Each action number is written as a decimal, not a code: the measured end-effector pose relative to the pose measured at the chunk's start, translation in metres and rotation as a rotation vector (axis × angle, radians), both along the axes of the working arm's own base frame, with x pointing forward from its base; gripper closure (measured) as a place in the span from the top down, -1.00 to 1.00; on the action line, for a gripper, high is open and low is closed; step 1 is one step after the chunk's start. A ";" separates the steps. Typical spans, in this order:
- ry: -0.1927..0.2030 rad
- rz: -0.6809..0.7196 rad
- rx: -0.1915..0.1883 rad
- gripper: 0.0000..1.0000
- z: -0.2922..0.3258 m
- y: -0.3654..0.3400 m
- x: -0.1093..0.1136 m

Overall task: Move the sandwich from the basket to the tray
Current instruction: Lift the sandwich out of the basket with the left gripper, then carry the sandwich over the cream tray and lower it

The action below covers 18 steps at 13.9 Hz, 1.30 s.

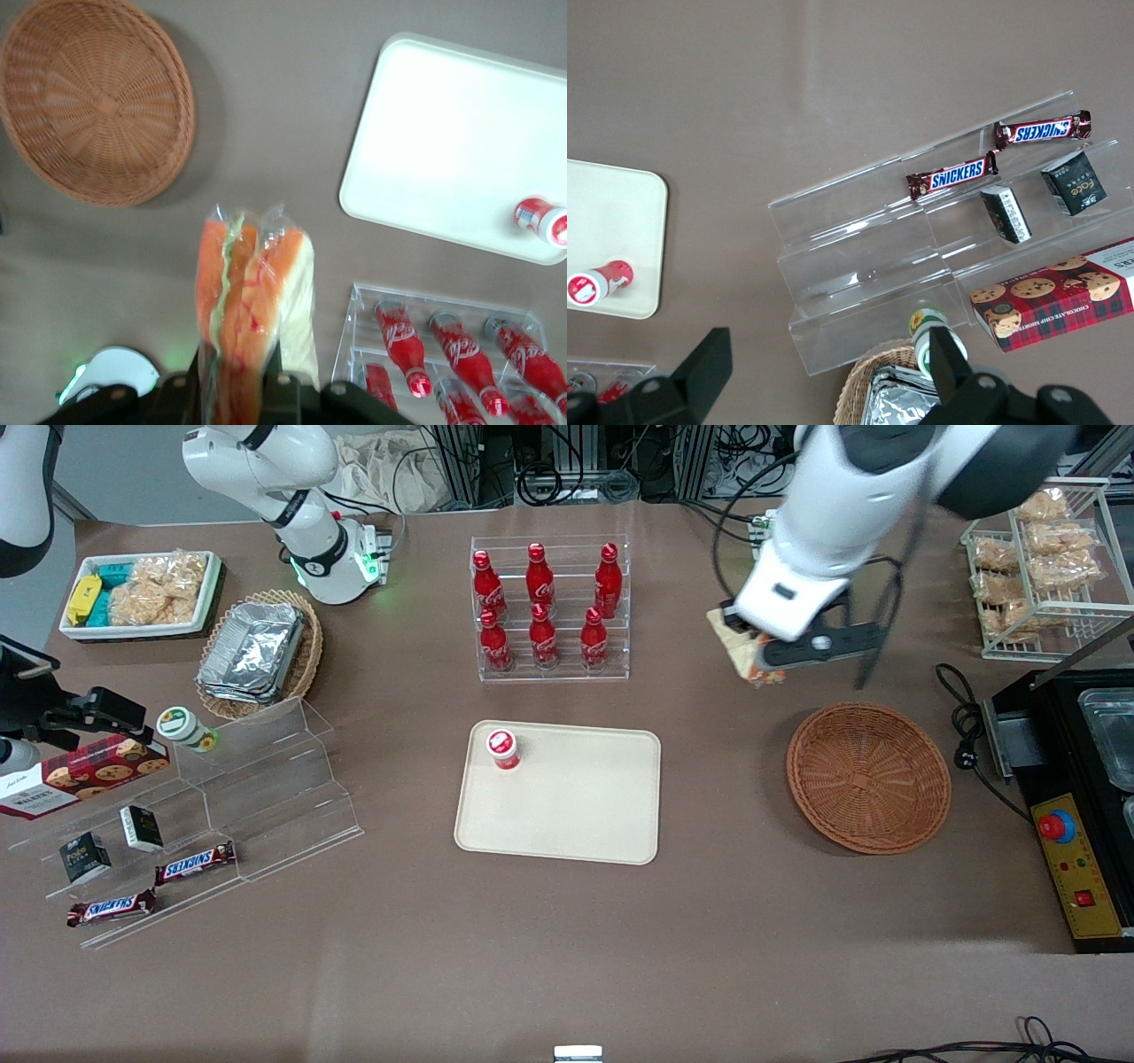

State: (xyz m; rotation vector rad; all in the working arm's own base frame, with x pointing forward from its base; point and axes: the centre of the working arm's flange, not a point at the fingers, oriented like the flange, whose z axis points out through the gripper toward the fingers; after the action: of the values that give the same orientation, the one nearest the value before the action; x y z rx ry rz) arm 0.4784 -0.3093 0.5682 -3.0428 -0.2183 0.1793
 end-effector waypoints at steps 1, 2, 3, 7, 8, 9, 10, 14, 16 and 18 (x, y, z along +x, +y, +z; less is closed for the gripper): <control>-0.008 -0.001 0.003 -0.48 -0.020 -0.018 0.004; -0.017 -0.002 -0.004 -0.48 -0.043 -0.035 0.012; -0.014 -0.007 -0.011 -0.48 -0.068 -0.050 0.018; 0.017 -0.064 -0.012 -0.45 -0.172 -0.082 0.043; 0.016 -0.078 -0.013 -0.45 -0.195 -0.086 0.048; 0.016 -0.088 -0.013 -0.45 -0.216 -0.087 0.054; 0.015 -0.098 -0.016 -0.45 -0.237 -0.088 0.059; -0.011 -0.127 -0.024 -0.44 -0.307 -0.104 0.064; -0.027 -0.133 -0.017 -0.41 -0.327 -0.111 0.070; -0.037 -0.131 -0.024 -0.10 -0.333 -0.115 0.080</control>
State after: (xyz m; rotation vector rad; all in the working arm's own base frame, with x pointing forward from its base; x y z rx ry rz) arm 0.5580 -0.4241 0.2353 -3.0727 -0.0192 0.1175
